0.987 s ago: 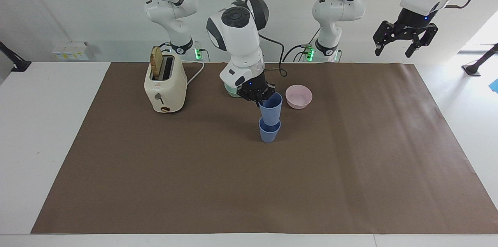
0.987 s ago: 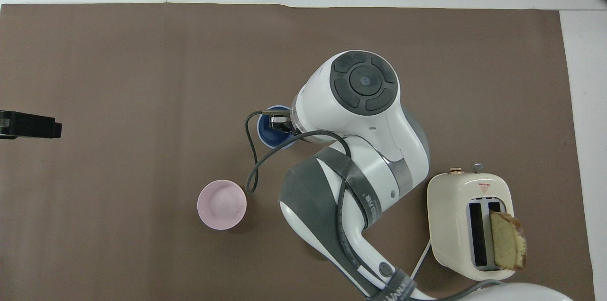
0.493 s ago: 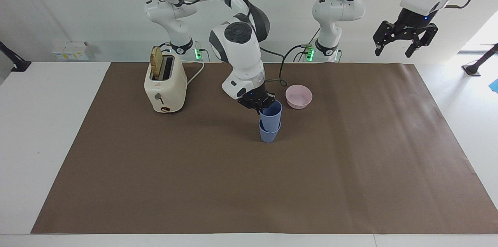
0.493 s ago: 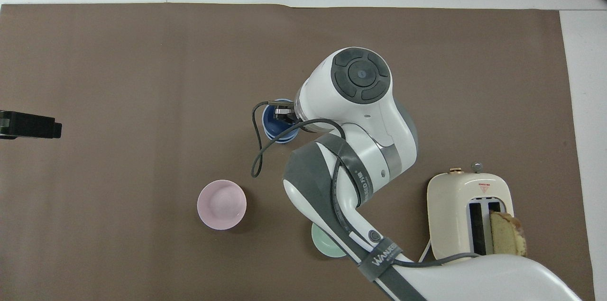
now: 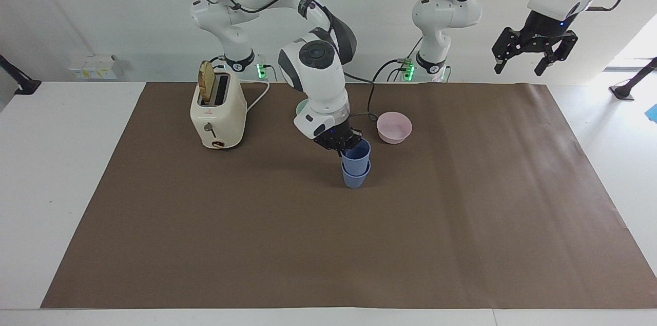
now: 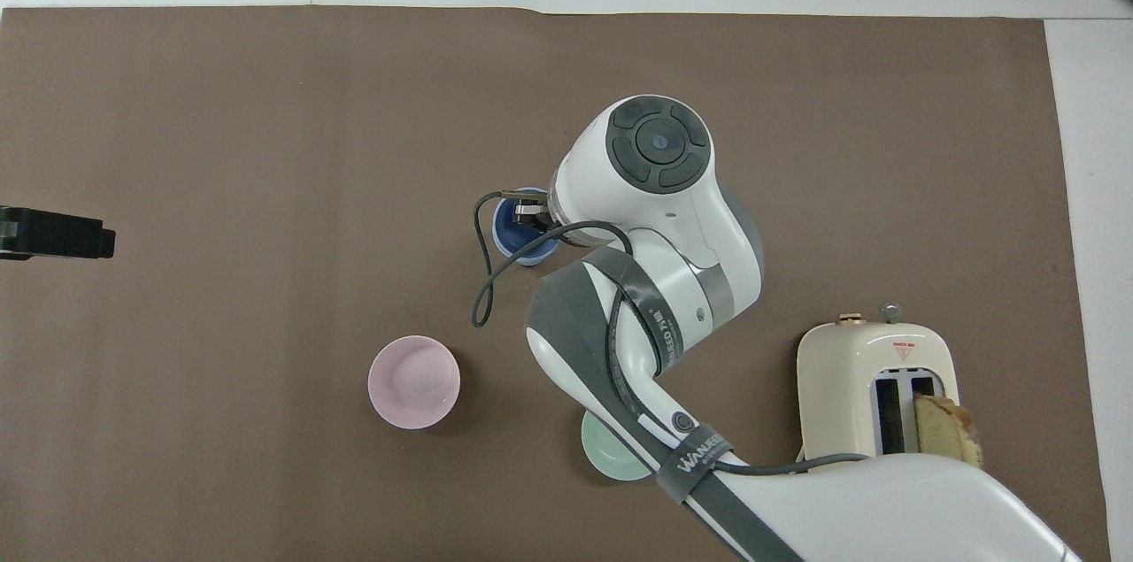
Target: Stack blue cups with both arms
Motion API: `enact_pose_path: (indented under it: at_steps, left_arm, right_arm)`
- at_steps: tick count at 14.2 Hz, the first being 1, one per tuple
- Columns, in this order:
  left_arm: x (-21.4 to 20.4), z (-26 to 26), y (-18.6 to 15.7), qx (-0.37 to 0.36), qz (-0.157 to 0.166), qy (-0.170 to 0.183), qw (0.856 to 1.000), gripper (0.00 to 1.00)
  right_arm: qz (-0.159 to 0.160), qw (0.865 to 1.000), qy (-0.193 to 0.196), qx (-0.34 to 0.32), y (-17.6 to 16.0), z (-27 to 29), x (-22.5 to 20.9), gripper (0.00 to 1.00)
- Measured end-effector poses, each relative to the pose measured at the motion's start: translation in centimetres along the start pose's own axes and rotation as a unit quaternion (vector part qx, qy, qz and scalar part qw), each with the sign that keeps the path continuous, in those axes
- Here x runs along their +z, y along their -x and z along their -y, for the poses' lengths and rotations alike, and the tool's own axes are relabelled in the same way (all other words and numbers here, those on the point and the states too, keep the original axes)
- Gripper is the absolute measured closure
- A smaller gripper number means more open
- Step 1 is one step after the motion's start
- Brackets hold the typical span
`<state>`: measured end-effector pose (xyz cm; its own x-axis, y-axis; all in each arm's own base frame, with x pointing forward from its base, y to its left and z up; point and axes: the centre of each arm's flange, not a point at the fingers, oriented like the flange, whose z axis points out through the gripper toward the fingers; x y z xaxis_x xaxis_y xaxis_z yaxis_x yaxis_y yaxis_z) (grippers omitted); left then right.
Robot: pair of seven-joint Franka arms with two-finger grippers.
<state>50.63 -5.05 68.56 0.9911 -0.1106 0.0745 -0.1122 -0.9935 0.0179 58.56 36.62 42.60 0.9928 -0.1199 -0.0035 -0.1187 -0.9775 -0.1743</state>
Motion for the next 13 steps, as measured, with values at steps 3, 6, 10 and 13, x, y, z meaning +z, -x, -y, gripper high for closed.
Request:
enact_pose_path:
  at_steps: [3, 6, 10, 13]
  left_arm:
    - [0.00, 0.00, 0.00, 0.000, 0.000, 0.000, 1.000, 0.00]
    - [0.00, 0.00, 0.00, 0.000, 0.000, 0.000, 1.000, 0.00]
    - [0.00, 0.00, 0.00, 0.000, 0.000, 0.000, 1.000, 0.00]
    - [0.00, 0.00, 0.00, 0.000, 0.000, 0.000, 1.000, 0.00]
  right_arm:
    - [0.002, 1.000, 0.001, 0.000, 0.06, -0.05, 0.54, 0.91]
    - [0.002, 1.000, 0.002, 0.000, 0.07, -0.06, 0.57, 0.59]
    - [0.000, 1.000, 0.004, -0.001, -0.06, -0.19, 0.52, 0.14]
    - [-0.015, 1.000, 0.016, -0.008, -0.43, -0.53, -0.02, 0.00]
